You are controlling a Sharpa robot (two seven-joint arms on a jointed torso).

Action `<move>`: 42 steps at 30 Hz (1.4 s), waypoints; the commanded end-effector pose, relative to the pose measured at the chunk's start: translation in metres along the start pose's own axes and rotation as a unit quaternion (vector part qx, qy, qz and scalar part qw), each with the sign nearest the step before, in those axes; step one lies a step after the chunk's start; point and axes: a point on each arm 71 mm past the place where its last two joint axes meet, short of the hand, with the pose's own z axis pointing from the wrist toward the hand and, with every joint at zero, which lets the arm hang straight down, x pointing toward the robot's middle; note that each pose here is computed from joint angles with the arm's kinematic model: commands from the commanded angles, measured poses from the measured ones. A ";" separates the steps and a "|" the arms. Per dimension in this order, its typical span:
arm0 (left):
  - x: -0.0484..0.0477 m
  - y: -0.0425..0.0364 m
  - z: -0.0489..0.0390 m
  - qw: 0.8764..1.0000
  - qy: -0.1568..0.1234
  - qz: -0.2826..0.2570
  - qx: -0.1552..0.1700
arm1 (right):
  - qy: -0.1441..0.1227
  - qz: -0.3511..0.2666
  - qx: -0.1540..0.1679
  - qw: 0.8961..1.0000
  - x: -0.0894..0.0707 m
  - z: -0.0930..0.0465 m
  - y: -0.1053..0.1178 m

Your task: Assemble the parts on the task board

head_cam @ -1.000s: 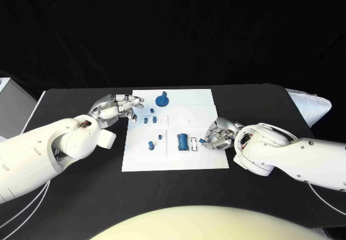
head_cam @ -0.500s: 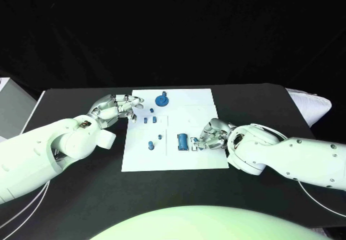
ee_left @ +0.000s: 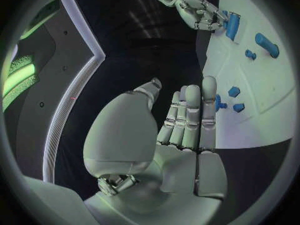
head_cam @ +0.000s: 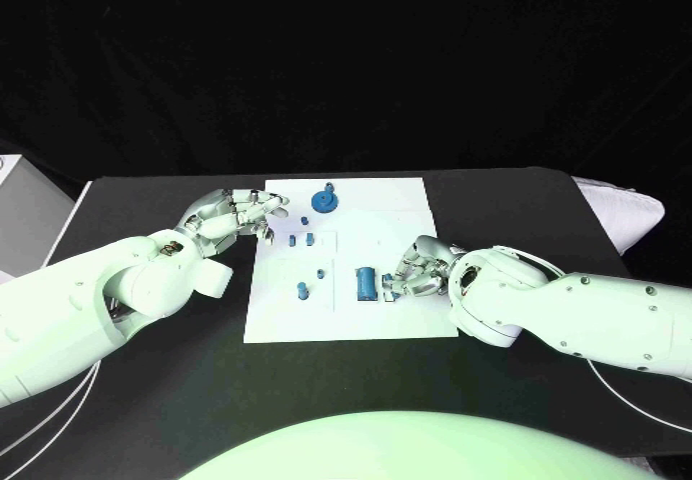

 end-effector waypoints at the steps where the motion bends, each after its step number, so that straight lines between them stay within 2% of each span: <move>1: 0.0026 -0.0010 0.0004 1.000 0.011 -0.003 0.003 | 0.003 -0.013 -0.003 1.000 0.001 0.001 0.002; 21: 0.0026 -0.0004 0.0010 1.000 0.011 -0.004 0.002 | 0.005 -0.017 0.001 1.000 0.002 0.005 0.001; 42: 0.0025 0.0003 0.0014 1.000 0.010 -0.004 0.002 | -0.002 -0.004 -0.006 1.000 0.001 0.001 -0.002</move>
